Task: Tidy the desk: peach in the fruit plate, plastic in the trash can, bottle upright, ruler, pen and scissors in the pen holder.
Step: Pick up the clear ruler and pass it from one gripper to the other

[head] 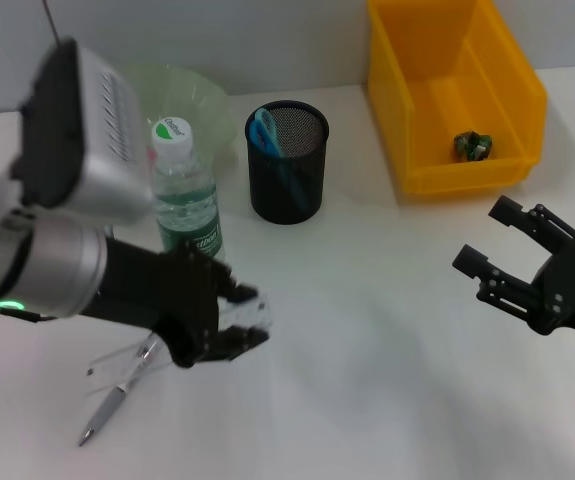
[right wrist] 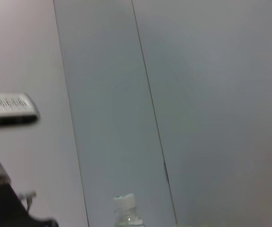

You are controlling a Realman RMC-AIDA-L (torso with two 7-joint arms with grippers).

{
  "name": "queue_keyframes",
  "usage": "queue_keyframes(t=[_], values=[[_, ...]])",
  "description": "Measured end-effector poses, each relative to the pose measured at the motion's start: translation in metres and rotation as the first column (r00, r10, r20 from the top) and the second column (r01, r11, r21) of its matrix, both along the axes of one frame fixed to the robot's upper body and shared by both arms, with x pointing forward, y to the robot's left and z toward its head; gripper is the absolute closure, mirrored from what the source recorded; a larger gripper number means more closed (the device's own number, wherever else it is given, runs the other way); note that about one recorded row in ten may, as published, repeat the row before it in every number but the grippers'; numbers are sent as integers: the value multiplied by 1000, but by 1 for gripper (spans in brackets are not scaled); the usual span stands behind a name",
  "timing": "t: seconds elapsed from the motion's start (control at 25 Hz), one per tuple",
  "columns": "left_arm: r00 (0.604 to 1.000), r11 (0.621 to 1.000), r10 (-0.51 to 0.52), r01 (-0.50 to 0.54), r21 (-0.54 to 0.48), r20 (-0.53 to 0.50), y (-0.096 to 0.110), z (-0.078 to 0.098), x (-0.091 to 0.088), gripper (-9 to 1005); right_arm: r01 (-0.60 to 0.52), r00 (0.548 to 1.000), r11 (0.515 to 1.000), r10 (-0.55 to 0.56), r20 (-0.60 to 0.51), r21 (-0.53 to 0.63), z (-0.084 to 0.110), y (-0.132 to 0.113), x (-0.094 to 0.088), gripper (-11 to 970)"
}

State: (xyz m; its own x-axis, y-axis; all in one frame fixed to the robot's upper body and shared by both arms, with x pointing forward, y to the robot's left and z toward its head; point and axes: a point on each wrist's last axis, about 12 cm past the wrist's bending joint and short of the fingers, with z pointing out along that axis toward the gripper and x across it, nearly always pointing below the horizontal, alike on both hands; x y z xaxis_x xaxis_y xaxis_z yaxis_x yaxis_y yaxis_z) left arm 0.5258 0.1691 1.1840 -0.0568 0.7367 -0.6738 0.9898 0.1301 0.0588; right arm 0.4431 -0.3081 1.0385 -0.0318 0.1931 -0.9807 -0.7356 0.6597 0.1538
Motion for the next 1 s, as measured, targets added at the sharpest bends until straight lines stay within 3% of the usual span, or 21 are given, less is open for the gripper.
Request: queue_keyframes(t=[0.28, 0.48, 0.52, 0.76, 0.8, 0.92, 1.0], values=[[983, 975, 133, -107, -196, 125, -1, 23, -6, 587, 32, 999, 999, -31, 36, -28, -3, -4, -9, 127], [953, 928, 247, -180, -327, 177, -6, 25, -8, 580, 35, 997, 999, -35, 70, -2, -6, 3, -24, 127], [941, 899, 276, -181, -398, 197, -11, 26, -12, 579, 38, 996, 999, -40, 82, 24, -8, 10, -29, 127], [928, 880, 294, -169, -444, 229, -17, 22, -18, 571, 42, 992, 994, -53, 117, 96, -13, 38, -39, 127], [901, 849, 344, -178, -497, 265, -28, 17, -22, 569, 39, 992, 993, -53, 118, 111, -13, 44, -39, 127], [889, 831, 368, -182, -525, 273, -36, 14, -25, 565, 55, 991, 986, -73, 113, 157, -12, 60, -35, 127], [866, 811, 405, -193, -552, 292, -54, 3, -30, 563, 66, 990, 984, -85, 113, 164, -12, 63, -34, 127]])
